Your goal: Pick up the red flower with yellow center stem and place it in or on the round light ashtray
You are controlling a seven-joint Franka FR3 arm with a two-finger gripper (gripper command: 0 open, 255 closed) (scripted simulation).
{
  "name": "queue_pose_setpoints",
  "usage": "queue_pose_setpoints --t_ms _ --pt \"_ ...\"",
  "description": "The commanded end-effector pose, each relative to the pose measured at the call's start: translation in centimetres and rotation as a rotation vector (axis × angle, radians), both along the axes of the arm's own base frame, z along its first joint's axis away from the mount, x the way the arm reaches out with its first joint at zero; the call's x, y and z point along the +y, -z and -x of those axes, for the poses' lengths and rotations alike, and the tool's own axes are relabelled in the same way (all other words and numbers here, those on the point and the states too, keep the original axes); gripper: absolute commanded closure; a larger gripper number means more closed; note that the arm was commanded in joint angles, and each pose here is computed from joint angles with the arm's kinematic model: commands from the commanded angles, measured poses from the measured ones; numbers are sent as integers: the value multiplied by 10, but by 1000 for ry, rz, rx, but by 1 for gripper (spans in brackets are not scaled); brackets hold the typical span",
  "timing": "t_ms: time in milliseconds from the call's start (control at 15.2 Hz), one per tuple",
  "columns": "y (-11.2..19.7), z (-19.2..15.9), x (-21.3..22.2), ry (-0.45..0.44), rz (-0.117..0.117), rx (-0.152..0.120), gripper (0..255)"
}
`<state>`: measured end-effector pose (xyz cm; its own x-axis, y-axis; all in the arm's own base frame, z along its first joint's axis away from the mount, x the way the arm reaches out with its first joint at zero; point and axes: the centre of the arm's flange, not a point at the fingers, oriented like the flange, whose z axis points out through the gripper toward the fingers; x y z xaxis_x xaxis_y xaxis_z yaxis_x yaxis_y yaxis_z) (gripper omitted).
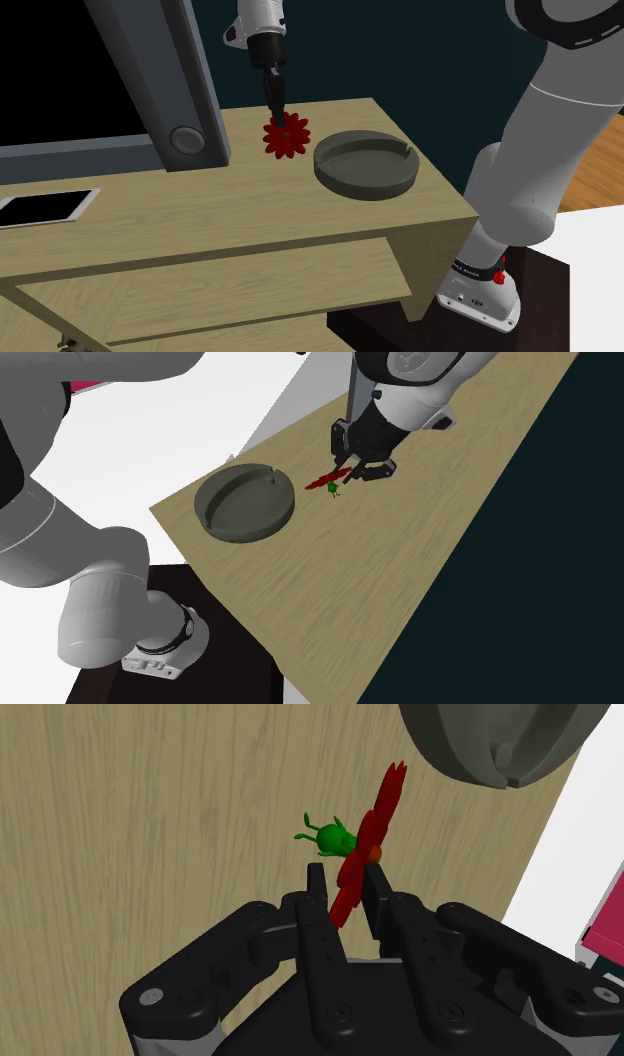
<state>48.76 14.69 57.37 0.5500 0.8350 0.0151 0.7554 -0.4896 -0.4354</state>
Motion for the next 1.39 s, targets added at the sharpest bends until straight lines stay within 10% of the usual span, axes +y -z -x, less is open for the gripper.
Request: queue_pose_setpoints --t_ms 0,792,858,1320 --pt "9 -2 -1 0 13 16 255" --pt "-28 -1 -1 0 12 15 255" --pt "-28 -1 -1 0 12 15 0" --pt "-27 -63 -12 -117 303 -55 0"
